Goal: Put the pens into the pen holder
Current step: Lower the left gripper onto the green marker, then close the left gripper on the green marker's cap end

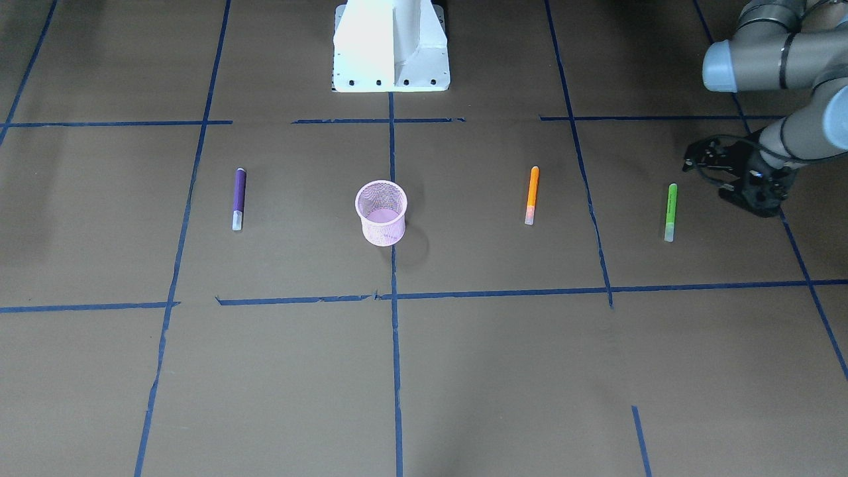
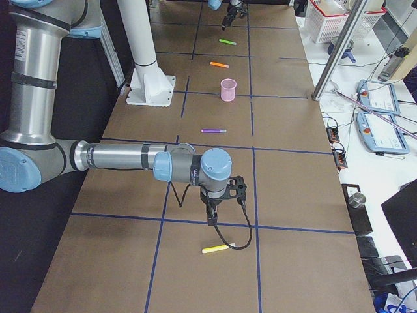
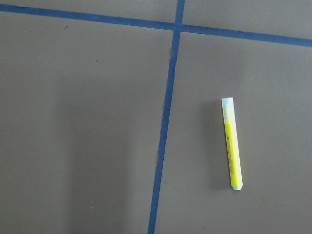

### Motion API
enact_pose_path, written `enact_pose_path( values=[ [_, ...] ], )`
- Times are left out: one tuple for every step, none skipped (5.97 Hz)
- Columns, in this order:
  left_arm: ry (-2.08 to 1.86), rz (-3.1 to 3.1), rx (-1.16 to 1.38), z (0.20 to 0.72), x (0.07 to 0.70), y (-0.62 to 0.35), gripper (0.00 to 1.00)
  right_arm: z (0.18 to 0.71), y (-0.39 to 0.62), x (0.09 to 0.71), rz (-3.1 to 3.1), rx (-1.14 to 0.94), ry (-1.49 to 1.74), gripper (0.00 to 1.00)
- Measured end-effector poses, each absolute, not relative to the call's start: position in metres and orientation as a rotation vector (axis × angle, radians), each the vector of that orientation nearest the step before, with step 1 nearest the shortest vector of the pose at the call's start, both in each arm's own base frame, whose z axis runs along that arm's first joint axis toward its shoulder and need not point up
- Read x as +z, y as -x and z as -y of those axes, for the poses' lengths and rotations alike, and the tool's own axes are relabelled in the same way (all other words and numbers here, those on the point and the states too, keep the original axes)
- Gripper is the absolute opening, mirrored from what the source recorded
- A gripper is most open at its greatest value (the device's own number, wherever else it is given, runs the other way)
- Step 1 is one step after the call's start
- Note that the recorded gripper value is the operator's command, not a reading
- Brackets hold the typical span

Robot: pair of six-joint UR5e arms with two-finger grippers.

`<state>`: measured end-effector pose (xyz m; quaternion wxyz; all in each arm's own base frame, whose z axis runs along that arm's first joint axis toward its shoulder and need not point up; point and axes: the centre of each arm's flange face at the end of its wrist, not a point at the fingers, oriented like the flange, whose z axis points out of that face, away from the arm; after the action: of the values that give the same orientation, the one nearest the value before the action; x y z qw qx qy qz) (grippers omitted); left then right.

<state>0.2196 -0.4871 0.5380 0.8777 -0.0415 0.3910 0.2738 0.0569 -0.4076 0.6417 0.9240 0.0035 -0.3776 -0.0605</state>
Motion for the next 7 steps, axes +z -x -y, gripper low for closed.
enact_pose_path(
  values=[
    [0.093,-0.787,0.559,0.499,0.535,-0.235,0.92,0.409,-0.056,0.641,0.774,-0.128,-0.008,1.00],
    [0.102,-0.772,0.531,0.515,0.532,-0.248,0.90,0.409,-0.056,0.645,0.773,-0.129,-0.003,1.00],
    [0.112,-0.764,0.515,0.528,0.533,-0.257,0.90,0.408,-0.056,0.650,0.772,-0.128,0.006,1.00],
    [0.110,-0.751,0.516,0.534,0.537,-0.264,0.90,0.408,-0.056,0.653,0.772,-0.128,0.010,1.00],
    [0.097,-0.739,0.522,0.537,0.546,-0.269,0.90,0.408,-0.056,0.654,0.773,-0.126,0.013,1.00],
    [0.087,-0.736,0.529,0.539,0.555,-0.273,0.87,0.407,-0.056,0.654,0.774,-0.125,0.015,1.00],
    [0.086,-0.737,0.540,0.538,0.560,-0.279,0.79,0.407,-0.055,0.655,0.774,-0.124,0.016,1.00]
  ],
)
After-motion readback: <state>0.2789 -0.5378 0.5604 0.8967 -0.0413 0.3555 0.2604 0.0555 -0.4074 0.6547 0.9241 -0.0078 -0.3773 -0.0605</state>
